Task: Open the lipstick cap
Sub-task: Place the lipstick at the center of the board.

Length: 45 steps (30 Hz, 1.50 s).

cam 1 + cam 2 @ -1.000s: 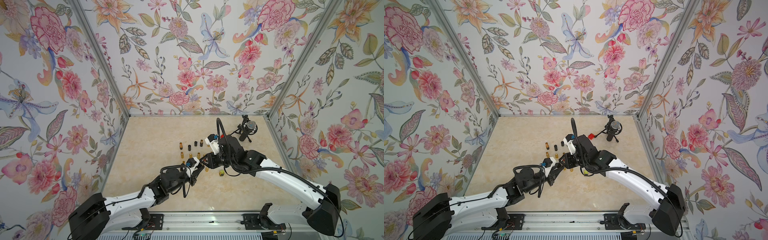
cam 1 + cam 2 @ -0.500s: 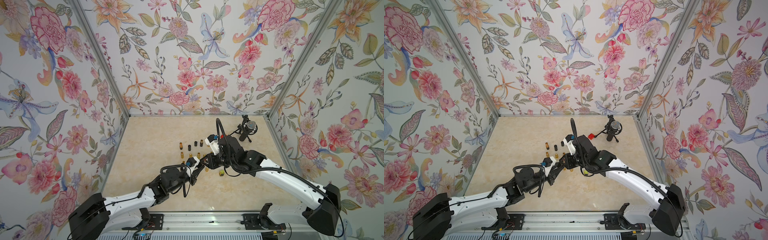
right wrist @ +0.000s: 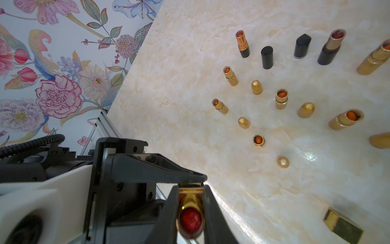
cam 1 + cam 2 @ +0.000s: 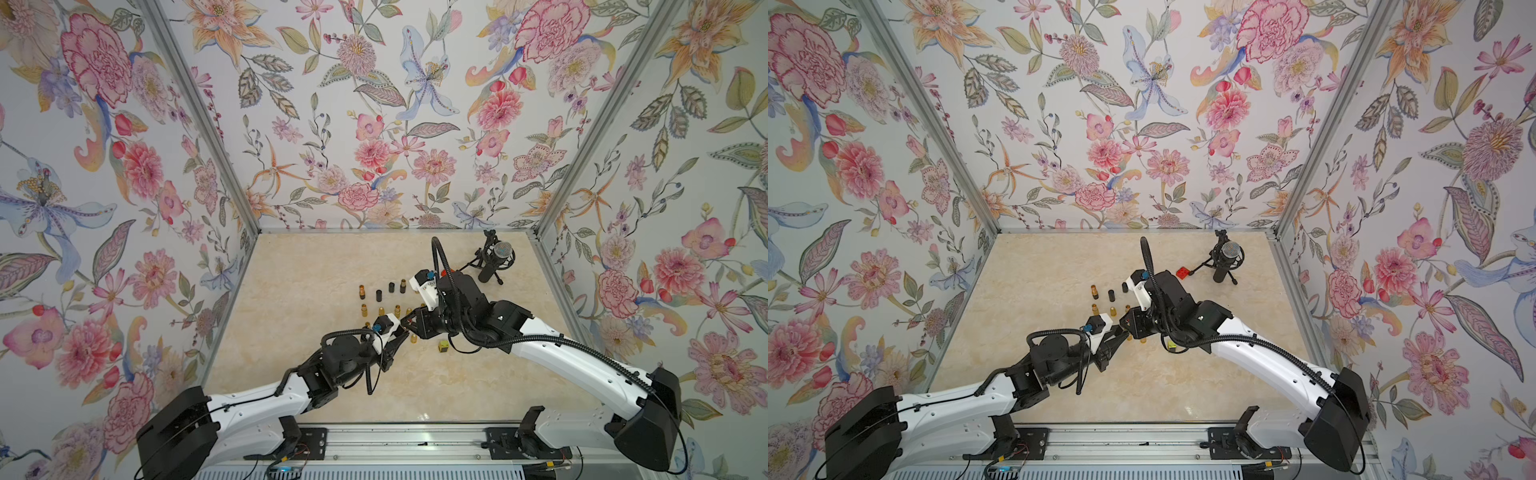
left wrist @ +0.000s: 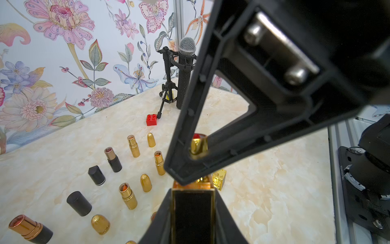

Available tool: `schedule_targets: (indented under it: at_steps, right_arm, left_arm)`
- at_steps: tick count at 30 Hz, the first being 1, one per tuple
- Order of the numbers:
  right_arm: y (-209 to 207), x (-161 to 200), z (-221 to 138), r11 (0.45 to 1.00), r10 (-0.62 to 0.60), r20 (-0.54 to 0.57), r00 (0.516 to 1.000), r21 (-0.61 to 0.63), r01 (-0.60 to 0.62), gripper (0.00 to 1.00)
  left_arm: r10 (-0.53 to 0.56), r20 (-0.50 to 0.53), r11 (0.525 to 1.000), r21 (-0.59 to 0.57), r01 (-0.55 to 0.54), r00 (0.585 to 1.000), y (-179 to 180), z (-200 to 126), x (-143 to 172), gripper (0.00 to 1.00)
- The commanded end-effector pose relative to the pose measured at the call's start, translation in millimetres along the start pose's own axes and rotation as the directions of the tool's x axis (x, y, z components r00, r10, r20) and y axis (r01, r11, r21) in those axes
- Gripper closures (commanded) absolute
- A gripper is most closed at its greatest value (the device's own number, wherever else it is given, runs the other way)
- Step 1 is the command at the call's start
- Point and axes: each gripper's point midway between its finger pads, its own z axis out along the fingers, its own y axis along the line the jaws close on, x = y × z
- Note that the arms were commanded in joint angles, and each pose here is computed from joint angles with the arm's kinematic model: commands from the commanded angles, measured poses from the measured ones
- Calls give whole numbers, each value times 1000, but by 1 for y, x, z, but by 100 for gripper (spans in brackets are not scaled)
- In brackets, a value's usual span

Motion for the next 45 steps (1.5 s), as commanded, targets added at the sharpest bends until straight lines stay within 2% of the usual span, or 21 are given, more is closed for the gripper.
schedule_targets:
  at_steps: [1,3,4,7,12,20,24,32,37,45]
  right_arm:
    - [-2,-5,-8,999,1,20,1000,37,-2,79]
    - [-7,-6,-9,998,3,26,1000,64,-5,79]
    - [-8,-7,-10,997,4,28,1000,72,-6,79]
    - [-15,-8,-11,994,2,31,1000,109,-6,79]
    - [-57,-1,-15,958,24,28,999,286,-31,79]
    - [-121,33,-1,859,39,-29,999,511,-18,80]
    - [-129,46,18,862,58,-31,998,505,-35,80]
    - [-157,60,37,820,97,28,995,565,-96,79]
    - [-155,60,54,833,88,20,996,547,-85,79]
    - [-167,65,63,803,86,12,996,591,-76,79]
  left_arm:
    - [-1,48,999,-42,3,999,10,-1,-20,54]
    - [-1,43,999,-40,3,999,9,-1,-19,41]
    - [-2,42,999,-38,4,999,9,-2,-19,39]
    - [-4,31,1000,-31,5,1000,8,-3,-16,22]
    - [-24,6,999,-41,24,1000,10,-11,-9,1]
    - [-87,-43,985,-155,79,995,29,-35,7,1]
    - [-100,-42,974,-208,90,994,39,-45,10,1]
    - [-132,-29,953,-277,119,991,53,-52,10,1]
    - [-138,-38,949,-291,121,990,56,-51,12,1]
    - [-139,-43,948,-296,121,989,58,-52,14,1]
